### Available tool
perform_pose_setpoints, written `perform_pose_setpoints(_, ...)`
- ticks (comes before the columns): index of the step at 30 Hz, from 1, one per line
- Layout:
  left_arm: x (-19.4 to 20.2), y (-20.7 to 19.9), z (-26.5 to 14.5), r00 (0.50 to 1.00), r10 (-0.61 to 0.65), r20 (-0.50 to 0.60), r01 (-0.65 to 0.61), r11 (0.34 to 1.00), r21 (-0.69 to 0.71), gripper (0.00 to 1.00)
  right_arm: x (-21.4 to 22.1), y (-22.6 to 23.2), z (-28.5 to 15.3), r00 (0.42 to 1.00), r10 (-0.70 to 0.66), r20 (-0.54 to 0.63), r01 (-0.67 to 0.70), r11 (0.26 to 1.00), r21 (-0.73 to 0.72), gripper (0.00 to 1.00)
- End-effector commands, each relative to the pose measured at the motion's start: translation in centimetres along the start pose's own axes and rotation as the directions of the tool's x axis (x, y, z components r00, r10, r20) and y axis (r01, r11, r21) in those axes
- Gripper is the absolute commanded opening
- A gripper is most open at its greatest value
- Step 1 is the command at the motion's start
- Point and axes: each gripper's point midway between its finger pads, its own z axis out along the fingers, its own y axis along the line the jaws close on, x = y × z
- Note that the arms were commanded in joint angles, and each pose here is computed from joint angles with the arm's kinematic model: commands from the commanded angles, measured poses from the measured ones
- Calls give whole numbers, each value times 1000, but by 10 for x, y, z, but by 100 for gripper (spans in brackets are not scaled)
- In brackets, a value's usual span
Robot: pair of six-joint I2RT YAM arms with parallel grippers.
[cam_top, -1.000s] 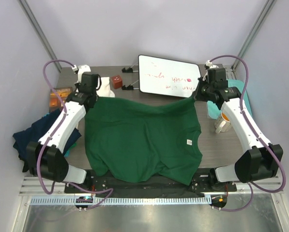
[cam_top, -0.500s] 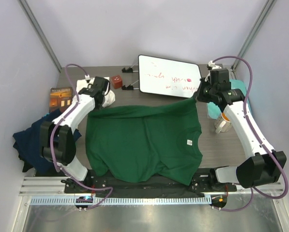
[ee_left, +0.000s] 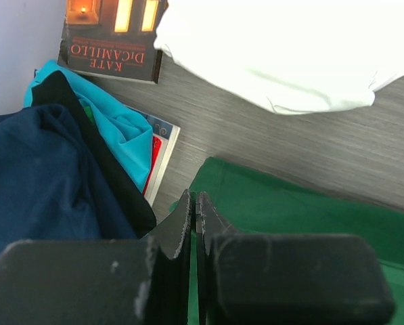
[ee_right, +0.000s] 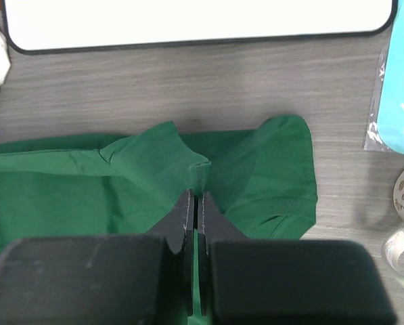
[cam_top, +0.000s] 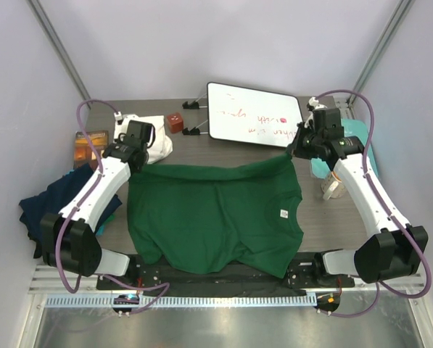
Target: Fold and stack the t-shirts
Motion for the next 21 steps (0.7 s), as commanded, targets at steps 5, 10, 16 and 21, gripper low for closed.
perform_pose_setpoints(5,5,-13,4,999,23,-26,-21,998,59,0,14,13,-5,1000,1,-25,-3,998,-59,1)
perform_pose_setpoints(10,18,-10,7,994,65,-89,-62,998,28,0,26,15,-7,999,-7,-51,4,998,-59,1)
perform_pose_setpoints(16,28,-6,14,985,100,-140,-104,994,-17,0,55,11,-9,994,-5,-111,-1,998,-60,1)
perform_pose_setpoints(21,41,-7,25,969,142,-203,-155,987,-49,0,77,5,-9,988,7,-152,-12,999,-36,1)
